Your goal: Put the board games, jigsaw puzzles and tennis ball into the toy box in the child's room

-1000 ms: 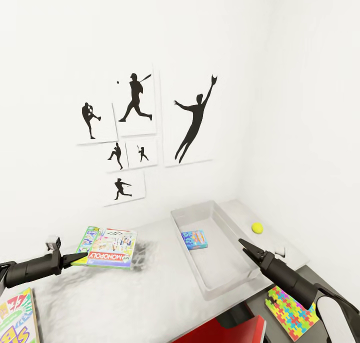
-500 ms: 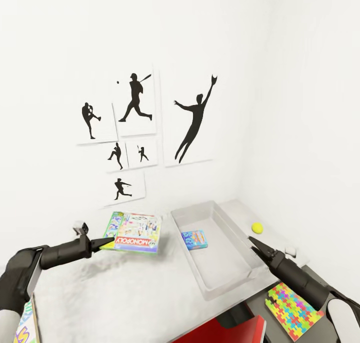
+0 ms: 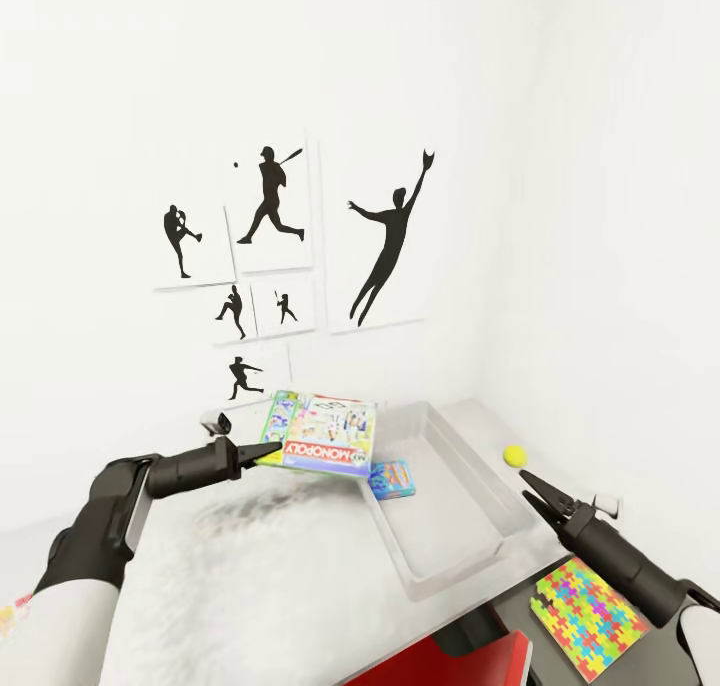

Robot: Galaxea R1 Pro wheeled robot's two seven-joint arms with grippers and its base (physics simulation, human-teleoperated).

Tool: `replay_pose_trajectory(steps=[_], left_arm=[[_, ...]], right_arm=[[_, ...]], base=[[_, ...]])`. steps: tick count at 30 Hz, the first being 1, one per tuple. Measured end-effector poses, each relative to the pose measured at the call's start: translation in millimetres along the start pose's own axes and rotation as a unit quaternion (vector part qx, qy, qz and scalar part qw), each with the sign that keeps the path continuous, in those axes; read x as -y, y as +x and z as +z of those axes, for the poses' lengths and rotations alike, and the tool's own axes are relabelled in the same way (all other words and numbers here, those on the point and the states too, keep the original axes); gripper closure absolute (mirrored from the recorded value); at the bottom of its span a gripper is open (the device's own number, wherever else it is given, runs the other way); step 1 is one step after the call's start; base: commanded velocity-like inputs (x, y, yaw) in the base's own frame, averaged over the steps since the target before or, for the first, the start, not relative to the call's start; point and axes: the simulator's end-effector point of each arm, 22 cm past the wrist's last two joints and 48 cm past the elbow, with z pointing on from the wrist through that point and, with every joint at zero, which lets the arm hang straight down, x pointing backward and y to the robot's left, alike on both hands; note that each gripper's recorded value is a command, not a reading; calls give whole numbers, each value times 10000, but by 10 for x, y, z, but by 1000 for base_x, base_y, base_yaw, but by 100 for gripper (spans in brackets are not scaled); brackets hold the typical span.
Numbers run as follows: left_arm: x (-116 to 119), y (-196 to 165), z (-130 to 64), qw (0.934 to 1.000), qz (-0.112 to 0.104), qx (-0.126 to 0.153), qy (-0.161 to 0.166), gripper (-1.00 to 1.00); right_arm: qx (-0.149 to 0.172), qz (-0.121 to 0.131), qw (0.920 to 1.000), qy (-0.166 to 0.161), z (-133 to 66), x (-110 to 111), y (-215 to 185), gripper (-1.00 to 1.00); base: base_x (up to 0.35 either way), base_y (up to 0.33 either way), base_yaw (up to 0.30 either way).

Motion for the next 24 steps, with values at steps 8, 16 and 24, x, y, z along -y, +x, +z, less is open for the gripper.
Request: replay_pose_trajectory(steps=[8,16,24], left_arm=[[26,113,734,9997,9,-223,-87,100],[-209,240,1254,9967,-78,-282,-754,100],[-555,392,1310,9897,-310,-366,-1347,100]], right_arm=[[48,-3,10000,34,-35,21,-41,-100],[51,-2,10000,37,-39,23,-43,-100],[49,-9,10000,41,-36,25,-40,-100]], base=[[0,0,0],[0,0,0],[0,0,0]])
